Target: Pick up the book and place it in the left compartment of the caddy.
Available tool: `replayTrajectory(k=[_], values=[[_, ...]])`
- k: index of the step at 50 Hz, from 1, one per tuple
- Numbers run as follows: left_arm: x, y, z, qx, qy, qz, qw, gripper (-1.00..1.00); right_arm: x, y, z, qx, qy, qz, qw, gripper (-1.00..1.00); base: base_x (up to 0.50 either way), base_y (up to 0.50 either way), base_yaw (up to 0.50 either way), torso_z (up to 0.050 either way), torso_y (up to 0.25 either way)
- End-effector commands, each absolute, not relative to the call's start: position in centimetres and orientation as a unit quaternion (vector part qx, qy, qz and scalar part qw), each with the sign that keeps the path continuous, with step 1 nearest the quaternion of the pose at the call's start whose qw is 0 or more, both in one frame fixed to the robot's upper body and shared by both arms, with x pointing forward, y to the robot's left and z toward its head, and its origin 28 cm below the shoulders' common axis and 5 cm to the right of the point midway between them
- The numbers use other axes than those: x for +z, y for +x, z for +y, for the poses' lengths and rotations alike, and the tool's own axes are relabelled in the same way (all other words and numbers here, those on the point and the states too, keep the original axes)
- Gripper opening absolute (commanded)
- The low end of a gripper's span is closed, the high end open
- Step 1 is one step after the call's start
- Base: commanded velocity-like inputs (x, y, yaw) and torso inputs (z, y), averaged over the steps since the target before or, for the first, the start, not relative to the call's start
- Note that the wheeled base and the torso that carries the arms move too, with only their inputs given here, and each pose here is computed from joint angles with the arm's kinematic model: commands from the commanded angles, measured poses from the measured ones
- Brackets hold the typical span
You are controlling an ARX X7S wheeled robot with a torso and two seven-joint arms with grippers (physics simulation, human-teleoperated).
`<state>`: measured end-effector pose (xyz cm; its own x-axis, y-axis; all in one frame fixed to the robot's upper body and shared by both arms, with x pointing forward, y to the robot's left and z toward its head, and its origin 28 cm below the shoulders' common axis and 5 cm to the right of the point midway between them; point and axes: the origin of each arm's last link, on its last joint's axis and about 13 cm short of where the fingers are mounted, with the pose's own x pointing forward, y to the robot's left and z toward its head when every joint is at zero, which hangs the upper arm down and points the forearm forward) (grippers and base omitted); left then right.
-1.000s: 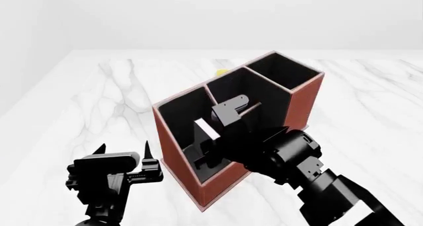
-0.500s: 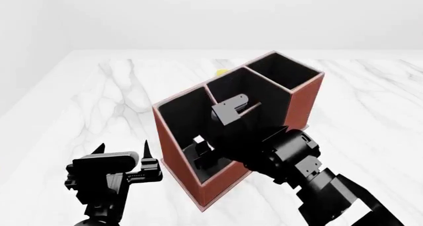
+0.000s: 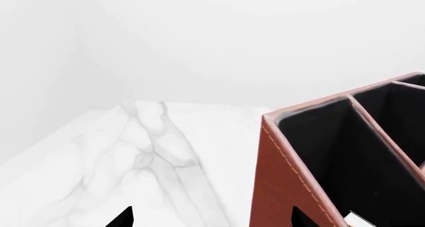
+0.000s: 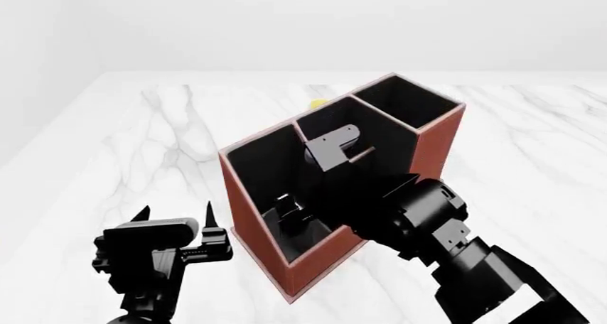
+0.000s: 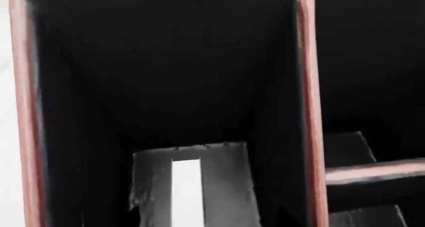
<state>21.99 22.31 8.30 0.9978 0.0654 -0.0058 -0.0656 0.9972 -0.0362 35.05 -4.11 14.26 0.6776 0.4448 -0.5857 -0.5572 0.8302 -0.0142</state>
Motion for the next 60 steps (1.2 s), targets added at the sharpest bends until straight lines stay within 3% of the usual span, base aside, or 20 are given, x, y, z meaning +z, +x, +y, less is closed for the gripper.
replayTrajectory(k=[1,10,16,23,34,50,60], values=[[8.6,22.1,22.5,0.048,-0.019,-0.011,0.999,1.0,18.4,33.9,-4.8,0.259,-0.085,0.223,0.936,1.0,0.0,0.0,0.0,0.0,0.0],[8.8,22.1,22.5,0.047,-0.019,-0.013,0.999,1.0,20.5,30.3,-7.6,0.248,-0.03,0.144,0.958,1.0,0.0,0.0,0.0,0.0,0.0],[8.8,22.0,22.5,0.048,-0.019,-0.015,0.999,1.0,16.3,28.3,-9.2,0.142,-0.038,0.045,0.988,1.0,0.0,0.0,0.0,0.0,0.0],[8.8,22.0,22.5,0.047,-0.018,-0.015,0.999,1.0,10.2,25.4,-10.3,0.06,-0.006,-0.03,0.998,1.0,0.0,0.0,0.0,0.0,0.0],[8.7,22.1,22.2,0.044,-0.015,-0.015,0.999,1.0,8.5,22.4,-10.5,0.023,-0.027,-0.114,0.993,1.0,0.0,0.0,0.0,0.0,0.0],[9.0,22.1,22.2,0.043,-0.013,-0.018,0.999,1.0,8.8,22.2,-10.5,0.031,-0.013,-0.118,0.992,1.0,0.0,0.0,0.0,0.0,0.0],[17.8,22.1,21.6,0.018,0.034,-0.139,0.99,1.0,15.8,21.9,-10.0,0.03,-0.024,-0.233,0.972,1.0,0.0,0.0,0.0,0.001,0.0]])
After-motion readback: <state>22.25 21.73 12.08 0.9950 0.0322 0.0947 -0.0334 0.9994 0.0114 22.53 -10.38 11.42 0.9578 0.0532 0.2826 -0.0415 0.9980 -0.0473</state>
